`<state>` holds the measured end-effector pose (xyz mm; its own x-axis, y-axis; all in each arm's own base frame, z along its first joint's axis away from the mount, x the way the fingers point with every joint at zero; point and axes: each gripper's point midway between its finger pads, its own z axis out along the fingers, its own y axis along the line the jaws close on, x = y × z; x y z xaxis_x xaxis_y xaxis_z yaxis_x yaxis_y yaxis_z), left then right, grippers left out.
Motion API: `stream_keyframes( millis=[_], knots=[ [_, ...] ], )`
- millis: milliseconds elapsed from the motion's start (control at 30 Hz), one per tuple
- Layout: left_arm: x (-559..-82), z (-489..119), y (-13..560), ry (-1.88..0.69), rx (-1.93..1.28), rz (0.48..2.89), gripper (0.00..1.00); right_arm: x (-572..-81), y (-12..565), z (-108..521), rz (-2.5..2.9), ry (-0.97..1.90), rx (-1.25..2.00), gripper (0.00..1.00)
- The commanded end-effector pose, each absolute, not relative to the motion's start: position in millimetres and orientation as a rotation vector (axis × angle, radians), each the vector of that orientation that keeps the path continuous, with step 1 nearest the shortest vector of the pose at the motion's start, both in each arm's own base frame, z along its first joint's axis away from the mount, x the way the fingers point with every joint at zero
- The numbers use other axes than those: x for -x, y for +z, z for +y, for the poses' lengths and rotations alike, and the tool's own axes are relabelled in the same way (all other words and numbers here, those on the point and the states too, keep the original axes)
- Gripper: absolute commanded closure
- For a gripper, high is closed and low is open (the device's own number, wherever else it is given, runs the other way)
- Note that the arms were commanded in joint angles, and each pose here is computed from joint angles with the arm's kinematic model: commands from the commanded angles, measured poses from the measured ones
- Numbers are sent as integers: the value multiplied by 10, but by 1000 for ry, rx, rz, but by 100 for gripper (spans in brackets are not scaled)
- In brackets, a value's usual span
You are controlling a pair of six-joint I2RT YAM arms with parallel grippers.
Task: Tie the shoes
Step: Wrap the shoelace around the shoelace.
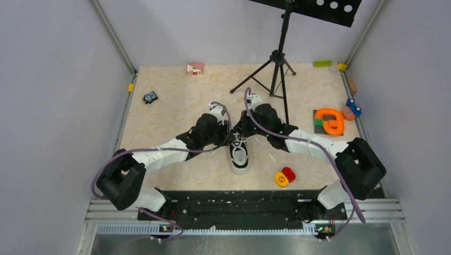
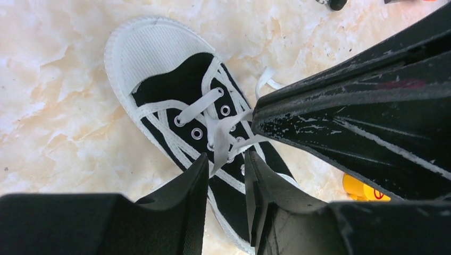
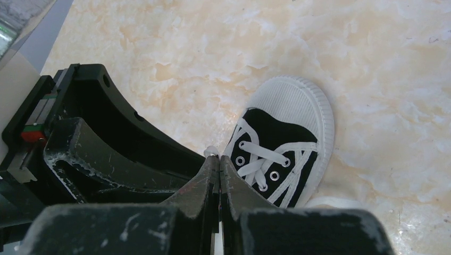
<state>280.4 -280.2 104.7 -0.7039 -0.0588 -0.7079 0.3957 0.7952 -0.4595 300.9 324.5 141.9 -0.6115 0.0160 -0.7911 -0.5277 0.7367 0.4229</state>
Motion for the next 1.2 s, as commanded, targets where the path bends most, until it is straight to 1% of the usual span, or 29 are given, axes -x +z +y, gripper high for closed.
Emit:
stream_keyframes(
  millis=[0,33,100,133,167,200,300,333,400,467,533,700,733,767,800,833,867,933,1067,1133,1167],
  knots=[
    [-2921,-2888,1196,-784,-266,2178,66,-3029,1630,3353,2019,877,387,100],
    [-2919,-2894,1197,-789,-266,2178,69,-3029,1628,3352,2020,877,386,100],
    [-2915,-2913,1218,-805,-269,2172,83,-3031,1629,3352,2020,876,385,100],
    [-2916,-2922,1225,-809,-271,2171,88,-3029,1630,3352,2020,877,385,100],
    [-2906,-2934,1226,-816,-276,2172,89,-3033,1636,3355,2017,877,385,100],
    [-2908,-2936,1231,-819,-275,2173,87,-3037,1630,3354,2019,877,384,100],
    [-2892,-2932,1226,-821,-276,2178,68,-3032,1634,3359,2018,878,386,100],
    [-2887,-2923,1220,-818,-275,2179,65,-3035,1634,3357,2017,877,386,100],
    [-2874,-2906,1209,-815,-273,2181,66,-3036,1625,3353,2019,877,384,100],
    [-2861,-2893,1200,-812,-273,2183,78,-3035,1623,3356,2019,877,384,100],
    [-2852,-2880,1190,-808,-273,2188,82,-3034,1618,3357,2020,877,386,100],
    [-2840,-2875,1188,-811,-270,2190,82,-3032,1620,3362,2019,882,383,100],
    [-2835,-2876,1185,-813,-269,2192,80,-3032,1617,3361,2020,881,384,100],
    [-2830,-2878,1184,-815,-267,2193,76,-3032,1613,3362,2021,881,385,100],
    [-2827,-2871,1188,-817,-263,2191,68,-3034,1617,3364,2020,882,385,100],
    [-2826,-2870,1200,-821,-260,2184,64,-3033,1619,3365,2020,882,384,100],
    [-2822,-2865,1199,-822,-259,2182,63,-3033,1621,3365,2019,884,384,100],
    [-2814,-2853,1190,-819,-256,2183,63,-3033,1621,3367,2019,884,384,100],
    [-2800,-2845,1170,-819,-252,2189,70,-3038,1625,3369,2017,883,384,100],
    [-2800,-2840,1169,-817,-248,2189,71,-3038,1623,3368,2018,882,384,100],
    [-2804,-2830,1167,-812,-242,2190,69,-3037,1623,3370,2018,884,384,100]
  ],
)
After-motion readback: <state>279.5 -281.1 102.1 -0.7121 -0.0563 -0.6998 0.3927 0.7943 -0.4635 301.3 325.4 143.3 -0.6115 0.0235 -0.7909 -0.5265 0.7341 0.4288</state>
